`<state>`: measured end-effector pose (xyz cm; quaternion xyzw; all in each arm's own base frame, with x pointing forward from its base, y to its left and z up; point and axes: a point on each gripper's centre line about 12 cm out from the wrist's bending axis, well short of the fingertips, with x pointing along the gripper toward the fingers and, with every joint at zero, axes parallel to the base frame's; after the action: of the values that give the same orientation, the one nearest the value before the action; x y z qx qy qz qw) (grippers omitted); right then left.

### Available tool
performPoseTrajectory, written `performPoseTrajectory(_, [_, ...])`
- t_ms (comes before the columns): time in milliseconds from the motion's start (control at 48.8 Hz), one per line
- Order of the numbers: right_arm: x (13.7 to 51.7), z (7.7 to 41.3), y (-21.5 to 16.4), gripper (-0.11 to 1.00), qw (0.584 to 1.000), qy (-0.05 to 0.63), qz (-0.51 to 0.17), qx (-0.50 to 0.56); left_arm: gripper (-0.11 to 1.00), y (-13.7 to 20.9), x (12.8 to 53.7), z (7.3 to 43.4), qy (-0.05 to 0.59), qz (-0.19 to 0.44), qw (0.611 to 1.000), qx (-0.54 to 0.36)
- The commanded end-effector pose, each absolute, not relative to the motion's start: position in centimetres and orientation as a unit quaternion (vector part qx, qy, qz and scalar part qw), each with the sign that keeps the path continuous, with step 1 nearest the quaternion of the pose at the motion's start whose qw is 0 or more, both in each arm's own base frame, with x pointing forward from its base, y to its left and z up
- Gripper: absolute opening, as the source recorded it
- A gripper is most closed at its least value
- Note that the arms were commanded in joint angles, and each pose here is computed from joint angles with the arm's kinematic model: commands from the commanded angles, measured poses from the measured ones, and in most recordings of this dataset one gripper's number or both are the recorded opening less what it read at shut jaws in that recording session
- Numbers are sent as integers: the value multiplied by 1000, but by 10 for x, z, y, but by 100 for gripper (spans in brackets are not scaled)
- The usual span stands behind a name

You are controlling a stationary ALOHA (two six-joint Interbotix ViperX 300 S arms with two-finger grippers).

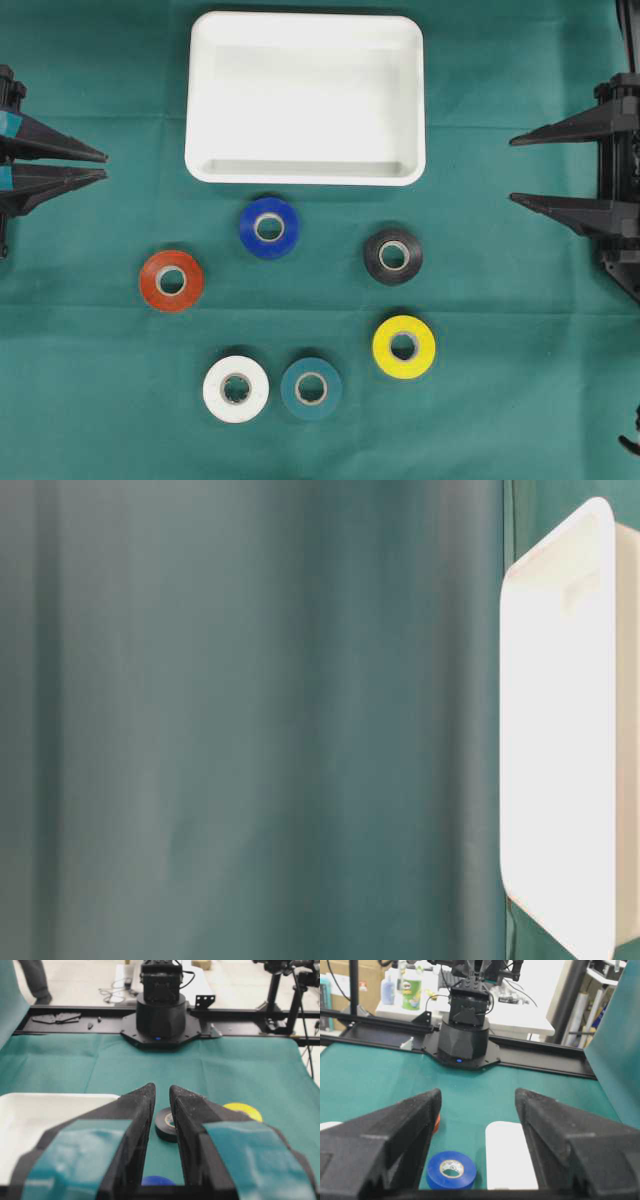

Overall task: Put the tape into the white case with the right arm.
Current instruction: 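Move the right gripper from rest toward the teal tape roll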

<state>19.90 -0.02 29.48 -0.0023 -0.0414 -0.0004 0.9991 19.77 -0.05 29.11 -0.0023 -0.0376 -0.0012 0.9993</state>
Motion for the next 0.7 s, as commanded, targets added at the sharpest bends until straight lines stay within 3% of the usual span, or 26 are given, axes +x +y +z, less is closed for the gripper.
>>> performPoseTrajectory(0, [200,293,0,24,999,-38,-1,6,24,-2,198,292,-40,-3,999,-17])
performPoseTrajectory(41, [200,285,0,22,1000,-28,-1,8,22,-2,198,291,-40,-4,999,-17])
performPoseTrajectory(164, [199,271,0,-1,1000,-9,-1,18,1,-5,198,291,-41,-12,999,-22])
performPoseTrajectory(266, [199,265,0,-9,1000,3,0,30,0,-8,198,293,-43,-19,999,-24])
performPoseTrajectory(676, [197,253,0,-7,999,19,-1,50,0,-8,196,283,-29,-20,999,-25])
